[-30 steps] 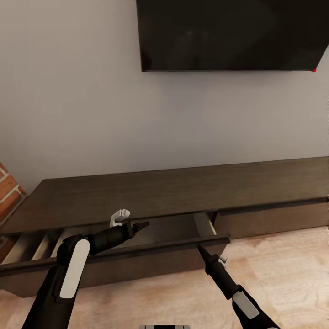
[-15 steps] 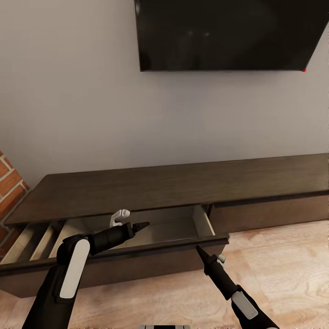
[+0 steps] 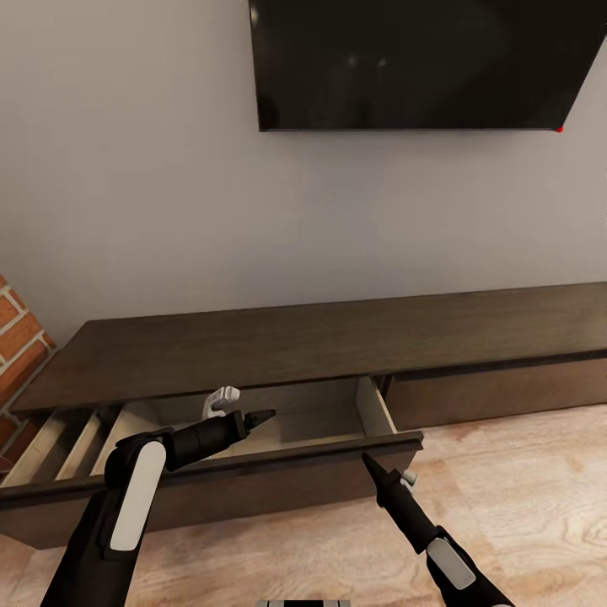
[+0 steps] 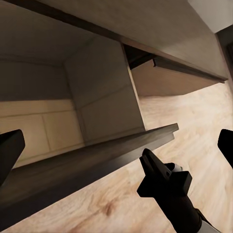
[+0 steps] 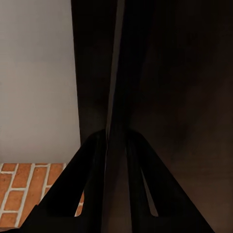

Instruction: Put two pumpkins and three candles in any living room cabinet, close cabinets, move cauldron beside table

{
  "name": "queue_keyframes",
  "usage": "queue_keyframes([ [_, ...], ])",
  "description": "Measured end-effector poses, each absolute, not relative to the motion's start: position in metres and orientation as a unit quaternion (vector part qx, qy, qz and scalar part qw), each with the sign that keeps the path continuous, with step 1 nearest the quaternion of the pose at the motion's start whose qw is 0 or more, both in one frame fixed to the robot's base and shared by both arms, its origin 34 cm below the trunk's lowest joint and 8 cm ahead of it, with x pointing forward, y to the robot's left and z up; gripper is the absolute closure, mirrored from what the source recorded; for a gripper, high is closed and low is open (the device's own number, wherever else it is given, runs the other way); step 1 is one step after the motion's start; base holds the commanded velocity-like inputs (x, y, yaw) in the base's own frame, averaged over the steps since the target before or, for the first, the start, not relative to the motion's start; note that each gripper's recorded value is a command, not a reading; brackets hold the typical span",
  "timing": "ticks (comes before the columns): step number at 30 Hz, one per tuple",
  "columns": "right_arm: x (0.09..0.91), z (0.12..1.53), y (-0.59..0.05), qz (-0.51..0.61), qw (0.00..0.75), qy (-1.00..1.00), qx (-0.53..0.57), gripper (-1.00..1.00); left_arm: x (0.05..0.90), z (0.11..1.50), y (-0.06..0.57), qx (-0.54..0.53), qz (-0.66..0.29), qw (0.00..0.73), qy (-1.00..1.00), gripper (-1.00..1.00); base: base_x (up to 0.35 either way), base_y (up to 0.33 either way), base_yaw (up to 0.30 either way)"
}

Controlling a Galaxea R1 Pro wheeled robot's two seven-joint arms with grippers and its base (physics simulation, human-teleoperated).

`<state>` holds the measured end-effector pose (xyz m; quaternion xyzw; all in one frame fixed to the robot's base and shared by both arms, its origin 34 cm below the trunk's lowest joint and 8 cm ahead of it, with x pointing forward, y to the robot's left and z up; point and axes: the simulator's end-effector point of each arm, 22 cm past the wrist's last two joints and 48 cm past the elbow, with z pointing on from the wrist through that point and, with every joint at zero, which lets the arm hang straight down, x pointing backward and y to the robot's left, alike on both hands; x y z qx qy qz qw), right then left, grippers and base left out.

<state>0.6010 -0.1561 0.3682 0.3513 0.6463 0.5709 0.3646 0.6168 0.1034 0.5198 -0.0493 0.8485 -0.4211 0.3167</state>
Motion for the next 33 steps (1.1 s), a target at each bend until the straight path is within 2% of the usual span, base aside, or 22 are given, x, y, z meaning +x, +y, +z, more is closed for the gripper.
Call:
queue_keyframes([
  [33,0.6036,0.368,-0.1617,0.568,0.368,0.641,0.361,1.0,0.617,0.5201,0.1033,-0.049,-0.421,0.317,0.848,-1.0,-0.057,0.0,0.0],
])
